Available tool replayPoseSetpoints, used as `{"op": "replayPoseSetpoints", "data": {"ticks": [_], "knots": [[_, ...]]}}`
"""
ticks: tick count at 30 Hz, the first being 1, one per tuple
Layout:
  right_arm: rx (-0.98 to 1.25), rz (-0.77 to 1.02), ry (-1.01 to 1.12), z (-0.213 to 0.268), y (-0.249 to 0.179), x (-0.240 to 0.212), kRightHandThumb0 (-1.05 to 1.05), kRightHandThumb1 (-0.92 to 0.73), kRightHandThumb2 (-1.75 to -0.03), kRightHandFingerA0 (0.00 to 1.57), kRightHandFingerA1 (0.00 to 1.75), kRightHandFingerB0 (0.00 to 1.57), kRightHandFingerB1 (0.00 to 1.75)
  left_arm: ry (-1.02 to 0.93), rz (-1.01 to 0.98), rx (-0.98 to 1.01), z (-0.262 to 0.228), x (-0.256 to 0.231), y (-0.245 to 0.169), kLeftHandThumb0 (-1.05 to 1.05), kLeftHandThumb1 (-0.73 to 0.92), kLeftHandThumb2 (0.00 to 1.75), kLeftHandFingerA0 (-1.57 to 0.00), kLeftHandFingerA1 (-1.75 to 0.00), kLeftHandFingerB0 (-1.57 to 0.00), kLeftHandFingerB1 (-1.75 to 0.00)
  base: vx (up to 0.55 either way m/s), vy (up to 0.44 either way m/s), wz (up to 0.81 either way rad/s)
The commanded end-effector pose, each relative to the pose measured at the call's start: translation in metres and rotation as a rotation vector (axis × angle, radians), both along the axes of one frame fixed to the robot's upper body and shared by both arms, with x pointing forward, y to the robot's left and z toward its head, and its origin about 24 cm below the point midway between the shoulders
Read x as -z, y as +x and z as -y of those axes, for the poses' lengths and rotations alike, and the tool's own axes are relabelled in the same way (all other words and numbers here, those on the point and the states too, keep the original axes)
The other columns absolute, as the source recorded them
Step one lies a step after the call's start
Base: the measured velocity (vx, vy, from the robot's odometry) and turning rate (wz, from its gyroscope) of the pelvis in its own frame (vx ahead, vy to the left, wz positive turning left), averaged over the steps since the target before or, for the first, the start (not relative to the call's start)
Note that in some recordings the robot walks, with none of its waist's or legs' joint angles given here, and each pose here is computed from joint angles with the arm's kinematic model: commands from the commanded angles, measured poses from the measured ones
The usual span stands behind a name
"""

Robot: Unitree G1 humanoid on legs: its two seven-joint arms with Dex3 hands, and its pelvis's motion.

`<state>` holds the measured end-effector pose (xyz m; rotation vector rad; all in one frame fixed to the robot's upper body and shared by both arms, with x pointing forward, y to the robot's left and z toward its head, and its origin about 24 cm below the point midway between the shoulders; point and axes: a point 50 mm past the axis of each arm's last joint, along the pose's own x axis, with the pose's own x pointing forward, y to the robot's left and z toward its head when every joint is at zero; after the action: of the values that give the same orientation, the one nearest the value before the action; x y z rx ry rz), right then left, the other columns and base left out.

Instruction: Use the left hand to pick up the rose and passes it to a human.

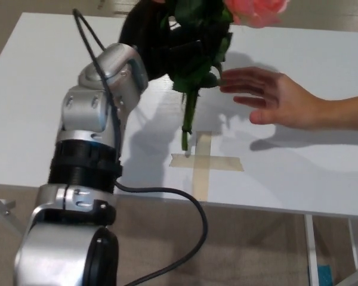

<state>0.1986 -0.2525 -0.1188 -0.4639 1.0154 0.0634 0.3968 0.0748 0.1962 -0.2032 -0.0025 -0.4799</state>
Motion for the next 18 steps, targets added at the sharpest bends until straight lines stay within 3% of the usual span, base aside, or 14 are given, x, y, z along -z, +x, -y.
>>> {"op": "replayPoseSetpoints", "data": {"ticks": [1, 13, 18], "knots": [[0.006, -0.035, 0.011, 0.000, -0.009, 0.005, -0.30, -0.69, -0.60, 0.64, 0.43, 0.46, 0.36, -0.022, 0.018, 0.045, 0.022, -0.005, -0.002, -0.15, 0.81, 0.74, -0.96, -1.50, -0.79, -1.10, 0.00, 0.000, 0.00], [-0.012, -0.041, 0.007, -0.004, -0.011, 0.007, -0.31, -0.69, -0.60, 0.64, 0.43, 0.47, 0.37, -0.063, -0.041, 0.141, 0.067, 0.011, -0.009, -0.17, 0.77, 0.75, -1.02, -1.42, -0.82, -1.06, 0.00, 0.000, 0.00], [-0.004, -0.041, 0.015, -0.006, -0.011, 0.008, -0.30, -0.69, -0.60, 0.64, 0.43, 0.47, 0.37, -0.060, -0.059, 0.181, 0.086, 0.022, -0.018, -0.15, 0.79, 0.73, -0.98, -1.47, -0.80, -1.08, 0.00, 0.000, 0.00]]}}
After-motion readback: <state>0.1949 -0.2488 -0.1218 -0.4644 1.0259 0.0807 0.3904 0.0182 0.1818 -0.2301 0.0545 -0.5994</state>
